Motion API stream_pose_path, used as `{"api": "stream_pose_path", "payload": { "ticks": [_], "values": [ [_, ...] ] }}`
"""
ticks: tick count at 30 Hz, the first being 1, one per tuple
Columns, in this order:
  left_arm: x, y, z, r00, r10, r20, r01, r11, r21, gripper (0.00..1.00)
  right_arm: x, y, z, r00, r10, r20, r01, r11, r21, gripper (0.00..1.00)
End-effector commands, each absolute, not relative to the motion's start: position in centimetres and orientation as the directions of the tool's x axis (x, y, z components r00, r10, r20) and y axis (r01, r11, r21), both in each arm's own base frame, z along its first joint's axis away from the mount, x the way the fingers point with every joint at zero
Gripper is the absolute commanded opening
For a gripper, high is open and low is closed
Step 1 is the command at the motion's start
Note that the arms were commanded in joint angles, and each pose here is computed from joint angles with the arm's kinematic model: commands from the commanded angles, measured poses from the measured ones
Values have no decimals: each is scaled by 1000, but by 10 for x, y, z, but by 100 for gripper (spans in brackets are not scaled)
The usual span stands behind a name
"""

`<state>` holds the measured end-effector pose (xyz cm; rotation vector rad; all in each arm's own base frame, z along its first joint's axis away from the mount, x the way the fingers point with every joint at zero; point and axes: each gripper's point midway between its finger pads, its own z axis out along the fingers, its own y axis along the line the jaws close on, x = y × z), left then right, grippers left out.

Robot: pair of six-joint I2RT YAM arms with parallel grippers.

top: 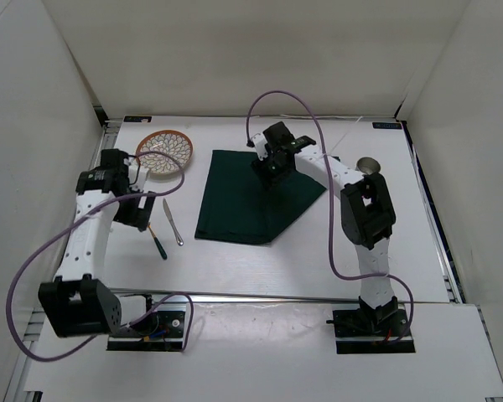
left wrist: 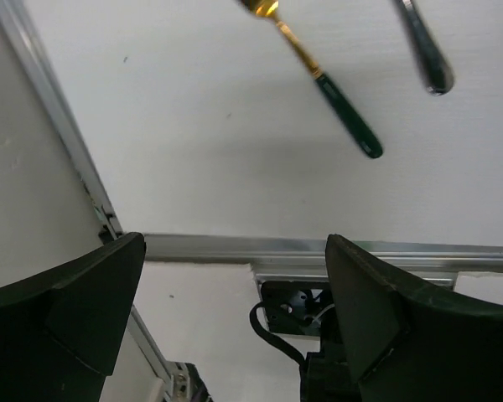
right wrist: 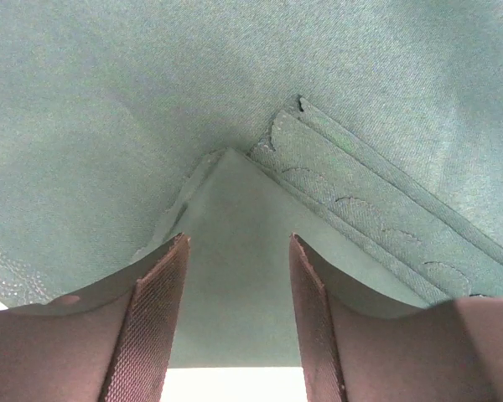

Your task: Set the dinner table for one person

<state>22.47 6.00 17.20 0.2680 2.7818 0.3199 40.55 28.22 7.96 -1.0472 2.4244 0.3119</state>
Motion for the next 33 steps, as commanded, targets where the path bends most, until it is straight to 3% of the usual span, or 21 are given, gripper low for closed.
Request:
{"api": "stream_pose_path", "payload": {
  "ticks": [1,6,10,11,12,15,16,17,18,20,27,33],
  "values": [
    [259,32,175,-887,304,-347,244,948,207,100,403,278,92,-597,-615,-515,-726,687,22,56],
    [315,1,173,-817,416,-399,362,909,206,100,389,262,110,-581,-621,-526,-724,690,-15,57],
    [367,-53,181,-735,442,-515,474,877,77,99,377,240,134,-593,-563,-576,-715,696,56,55],
    [377,-63,182,-720,445,-532,496,867,54,97,372,237,131,-614,-548,-568,-705,704,83,39],
    [384,-76,180,-710,444,-546,517,856,24,93,368,236,129,-630,-545,-552,-697,710,95,30],
    [414,-118,174,-666,462,-586,600,799,-52,66,361,223,118,-651,-557,-515,-687,721,89,0],
    [429,-129,168,-653,467,-597,615,787,-57,58,359,221,119,-640,-567,-518,-697,713,81,0],
    [436,-138,165,-640,473,-605,631,774,-62,40,355,221,115,-630,-585,-510,-713,696,84,0],
    [442,-150,161,-624,486,-612,648,760,-58,29,355,221,119,-625,-582,-520,-714,695,80,0],
    [466,-163,149,-602,495,-627,659,751,-40,10,351,222,121,-614,-588,-527,-728,679,91,0],
    [542,-179,105,-577,491,-652,649,761,-2,10,325,228,127,-616,-582,-531,-758,622,197,0],
    [573,-185,65,-598,471,-649,609,793,15,10,314,232,130,-610,-582,-538,-775,579,254,0]
  ]
}}
